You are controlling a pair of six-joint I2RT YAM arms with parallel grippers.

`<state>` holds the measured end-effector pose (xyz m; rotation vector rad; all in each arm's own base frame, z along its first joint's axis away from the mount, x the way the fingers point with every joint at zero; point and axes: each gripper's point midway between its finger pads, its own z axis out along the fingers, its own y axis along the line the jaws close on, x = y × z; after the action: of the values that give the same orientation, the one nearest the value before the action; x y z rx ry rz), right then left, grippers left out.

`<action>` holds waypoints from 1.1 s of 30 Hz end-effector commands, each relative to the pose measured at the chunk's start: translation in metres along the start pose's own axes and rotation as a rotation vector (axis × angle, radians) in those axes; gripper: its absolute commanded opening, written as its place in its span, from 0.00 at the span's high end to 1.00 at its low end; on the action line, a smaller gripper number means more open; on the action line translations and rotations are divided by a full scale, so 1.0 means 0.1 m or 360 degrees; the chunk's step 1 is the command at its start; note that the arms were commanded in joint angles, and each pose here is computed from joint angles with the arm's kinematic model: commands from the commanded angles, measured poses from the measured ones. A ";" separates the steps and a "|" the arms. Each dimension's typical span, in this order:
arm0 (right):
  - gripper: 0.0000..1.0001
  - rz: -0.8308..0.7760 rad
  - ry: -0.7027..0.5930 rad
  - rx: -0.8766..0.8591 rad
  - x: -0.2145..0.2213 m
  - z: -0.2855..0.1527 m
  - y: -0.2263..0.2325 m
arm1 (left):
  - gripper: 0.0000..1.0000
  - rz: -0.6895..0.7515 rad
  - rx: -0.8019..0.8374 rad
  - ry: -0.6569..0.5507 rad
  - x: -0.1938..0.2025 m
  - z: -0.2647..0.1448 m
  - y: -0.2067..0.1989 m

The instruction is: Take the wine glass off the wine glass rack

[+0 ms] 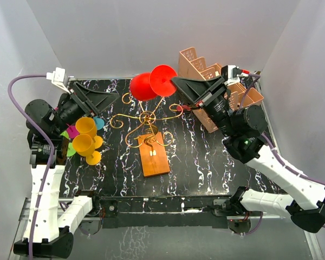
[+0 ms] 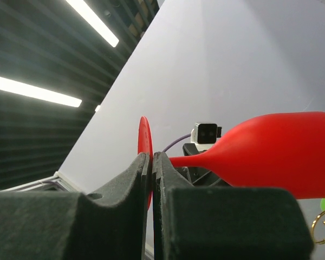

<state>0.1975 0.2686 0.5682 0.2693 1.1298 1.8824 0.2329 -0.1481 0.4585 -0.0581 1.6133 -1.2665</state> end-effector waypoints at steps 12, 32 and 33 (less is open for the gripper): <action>0.92 0.0358 0.0112 -0.0359 0.06 0.01 0.42 | 0.03 -0.0062 0.0920 0.0147 0.13 -0.28 -0.97; 0.84 0.0412 0.0065 0.0074 0.14 0.12 -0.33 | 0.69 -0.0071 0.0996 0.0118 0.14 -0.34 -1.08; 0.83 0.0390 0.0049 0.0101 0.12 0.11 -0.37 | 0.71 -0.0071 0.0994 0.0117 0.14 -0.34 -1.07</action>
<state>0.1981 0.2886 0.5690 0.3523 1.1241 2.2138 0.1630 -0.1809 0.5116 0.2850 1.2969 -1.7897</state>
